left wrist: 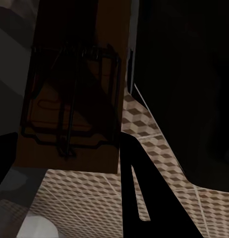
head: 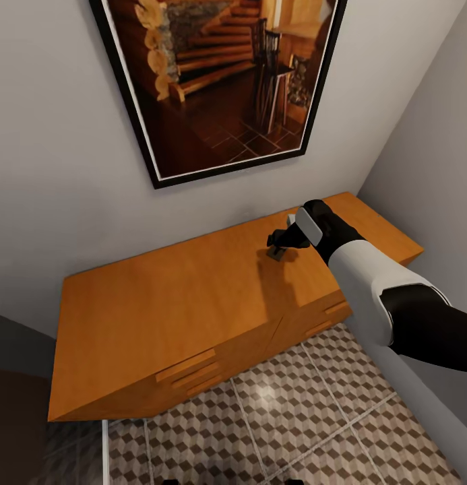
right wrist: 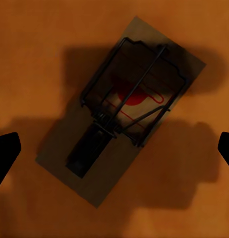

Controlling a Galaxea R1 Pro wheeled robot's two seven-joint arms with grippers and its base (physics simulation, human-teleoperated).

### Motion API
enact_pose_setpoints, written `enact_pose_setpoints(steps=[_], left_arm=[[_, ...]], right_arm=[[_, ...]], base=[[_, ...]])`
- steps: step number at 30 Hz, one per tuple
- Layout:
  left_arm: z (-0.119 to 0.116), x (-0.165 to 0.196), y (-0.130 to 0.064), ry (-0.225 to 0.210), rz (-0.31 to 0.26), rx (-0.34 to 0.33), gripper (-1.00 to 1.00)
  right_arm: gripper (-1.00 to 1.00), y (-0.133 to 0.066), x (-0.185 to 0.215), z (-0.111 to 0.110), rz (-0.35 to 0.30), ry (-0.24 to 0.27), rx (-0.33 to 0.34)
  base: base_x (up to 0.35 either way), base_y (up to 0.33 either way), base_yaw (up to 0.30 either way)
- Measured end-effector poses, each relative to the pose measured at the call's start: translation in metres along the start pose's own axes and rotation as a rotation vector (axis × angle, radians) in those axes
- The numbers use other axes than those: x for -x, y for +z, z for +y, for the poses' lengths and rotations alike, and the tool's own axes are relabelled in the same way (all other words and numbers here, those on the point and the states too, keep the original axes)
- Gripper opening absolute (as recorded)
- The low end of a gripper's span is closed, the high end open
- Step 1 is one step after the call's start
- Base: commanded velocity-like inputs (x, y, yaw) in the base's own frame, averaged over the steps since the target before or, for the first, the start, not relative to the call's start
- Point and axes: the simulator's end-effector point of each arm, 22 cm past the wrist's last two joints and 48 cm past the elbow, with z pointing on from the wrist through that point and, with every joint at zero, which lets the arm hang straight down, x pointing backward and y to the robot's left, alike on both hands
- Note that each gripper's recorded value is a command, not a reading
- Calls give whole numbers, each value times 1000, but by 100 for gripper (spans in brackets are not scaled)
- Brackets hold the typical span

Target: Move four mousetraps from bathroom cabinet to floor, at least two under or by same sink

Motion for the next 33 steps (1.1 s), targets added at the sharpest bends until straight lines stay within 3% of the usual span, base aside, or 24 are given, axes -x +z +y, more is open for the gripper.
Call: enact_pose_setpoints(steps=[9, 18, 33], left_arm=[[-3, -1, 0, 1, 4, -5, -100], [-39, -19, -4, 10, 80, -67, -100], [-42, -20, -4, 11, 86, -73, -100]], right_arm=[[100, 0, 0, 0, 0, -1, 0], [100, 0, 0, 0, 0, -1, 0], [100, 0, -1, 0, 1, -1, -2]], base=[[0, 0, 0], [41, 39, 0], [19, 17, 0]])
